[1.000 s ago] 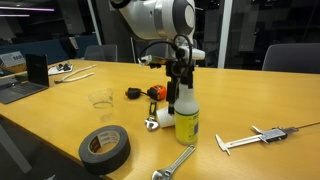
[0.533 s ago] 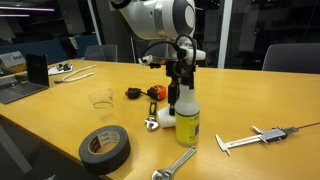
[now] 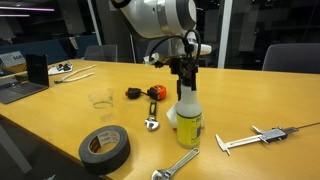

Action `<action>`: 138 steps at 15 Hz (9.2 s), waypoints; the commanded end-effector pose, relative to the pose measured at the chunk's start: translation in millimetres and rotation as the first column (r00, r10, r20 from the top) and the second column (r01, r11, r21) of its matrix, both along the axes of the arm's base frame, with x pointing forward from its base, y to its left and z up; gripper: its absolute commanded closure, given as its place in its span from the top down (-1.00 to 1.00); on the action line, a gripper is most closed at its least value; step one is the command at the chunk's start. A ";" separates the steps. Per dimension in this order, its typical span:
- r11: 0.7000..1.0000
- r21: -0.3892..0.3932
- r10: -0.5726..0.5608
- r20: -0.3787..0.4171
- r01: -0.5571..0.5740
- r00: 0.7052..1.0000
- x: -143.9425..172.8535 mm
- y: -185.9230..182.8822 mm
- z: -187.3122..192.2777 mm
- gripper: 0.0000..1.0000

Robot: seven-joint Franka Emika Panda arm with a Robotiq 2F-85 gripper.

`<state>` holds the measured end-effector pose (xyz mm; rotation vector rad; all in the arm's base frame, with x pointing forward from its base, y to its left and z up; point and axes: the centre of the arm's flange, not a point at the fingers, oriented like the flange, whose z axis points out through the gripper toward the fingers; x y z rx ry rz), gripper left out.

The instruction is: Put the white cup upright

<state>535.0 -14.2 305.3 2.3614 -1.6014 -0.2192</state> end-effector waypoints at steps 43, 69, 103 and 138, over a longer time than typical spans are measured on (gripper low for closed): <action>0.611 -0.765 0.029 0.279 0.204 0.960 157.3 18.1 -37.3 -0.95; 0.633 -0.738 -0.015 0.290 0.234 0.957 161.9 7.4 -55.2 -0.92; 0.682 -0.697 -0.068 0.240 0.221 0.968 156.9 28.0 -60.3 1.00; 0.573 0.139 0.812 0.041 -0.808 0.583 -142.5 35.2 289.1 1.00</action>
